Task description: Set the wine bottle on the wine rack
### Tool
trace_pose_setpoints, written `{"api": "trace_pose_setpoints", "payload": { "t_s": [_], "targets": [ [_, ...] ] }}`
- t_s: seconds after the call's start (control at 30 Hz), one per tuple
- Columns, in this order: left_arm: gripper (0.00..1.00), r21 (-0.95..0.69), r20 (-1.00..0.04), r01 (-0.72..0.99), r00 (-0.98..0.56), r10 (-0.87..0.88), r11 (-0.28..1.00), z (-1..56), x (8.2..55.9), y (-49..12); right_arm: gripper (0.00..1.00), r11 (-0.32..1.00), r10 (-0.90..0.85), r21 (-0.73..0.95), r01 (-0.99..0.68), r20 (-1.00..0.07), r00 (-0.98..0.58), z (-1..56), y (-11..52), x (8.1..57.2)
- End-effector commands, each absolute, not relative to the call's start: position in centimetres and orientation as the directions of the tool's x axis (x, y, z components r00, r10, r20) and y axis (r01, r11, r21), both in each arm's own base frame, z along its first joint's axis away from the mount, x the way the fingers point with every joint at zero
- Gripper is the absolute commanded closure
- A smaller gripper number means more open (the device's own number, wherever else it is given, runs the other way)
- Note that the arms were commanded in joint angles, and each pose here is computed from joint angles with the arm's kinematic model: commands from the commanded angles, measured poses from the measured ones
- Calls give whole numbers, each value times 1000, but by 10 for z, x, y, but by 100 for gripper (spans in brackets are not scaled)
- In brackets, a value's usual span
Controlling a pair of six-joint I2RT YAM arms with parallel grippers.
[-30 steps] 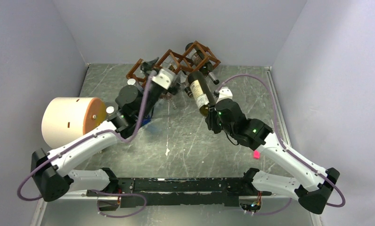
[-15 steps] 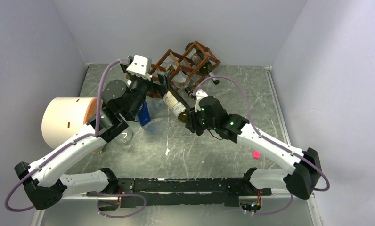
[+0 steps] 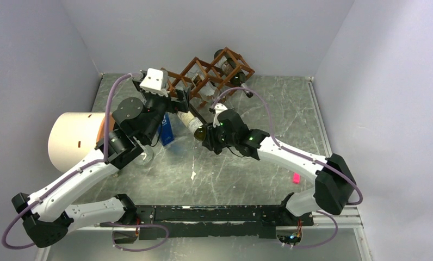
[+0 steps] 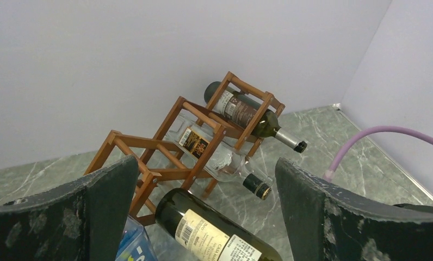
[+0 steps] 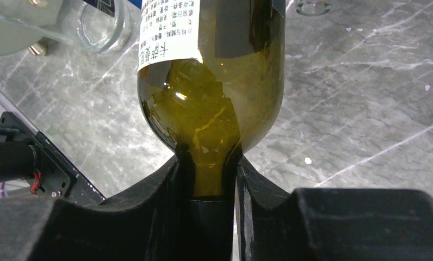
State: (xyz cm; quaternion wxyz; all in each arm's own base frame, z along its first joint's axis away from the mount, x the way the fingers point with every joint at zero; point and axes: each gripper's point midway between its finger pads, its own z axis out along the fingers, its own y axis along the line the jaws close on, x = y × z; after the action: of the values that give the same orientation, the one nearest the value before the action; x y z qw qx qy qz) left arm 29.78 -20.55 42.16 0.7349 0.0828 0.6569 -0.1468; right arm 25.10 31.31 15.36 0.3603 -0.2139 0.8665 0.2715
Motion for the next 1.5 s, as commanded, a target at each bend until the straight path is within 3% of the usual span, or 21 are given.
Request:
{"api": "trace_pose_setpoints", "payload": {
  "t_s": [0.0,0.93,1.37,1.47],
  "targets": [
    [1,-102,-985,297,106,-139,949,427,295,-195,100,688,8,378,-619,-857,-515,225,350,278],
    [0,-121,-986,310,74,-151,943,429,291,-195,100,728,281,503,-465,-838,-468,234,405,333],
    [0,-133,-985,325,64,-163,936,433,285,-193,100,735,205,448,-509,-863,-462,220,441,358],
    [1,-134,-985,324,60,-161,936,433,285,-193,92,737,186,432,-520,-869,-458,220,444,364]
  ]
}}
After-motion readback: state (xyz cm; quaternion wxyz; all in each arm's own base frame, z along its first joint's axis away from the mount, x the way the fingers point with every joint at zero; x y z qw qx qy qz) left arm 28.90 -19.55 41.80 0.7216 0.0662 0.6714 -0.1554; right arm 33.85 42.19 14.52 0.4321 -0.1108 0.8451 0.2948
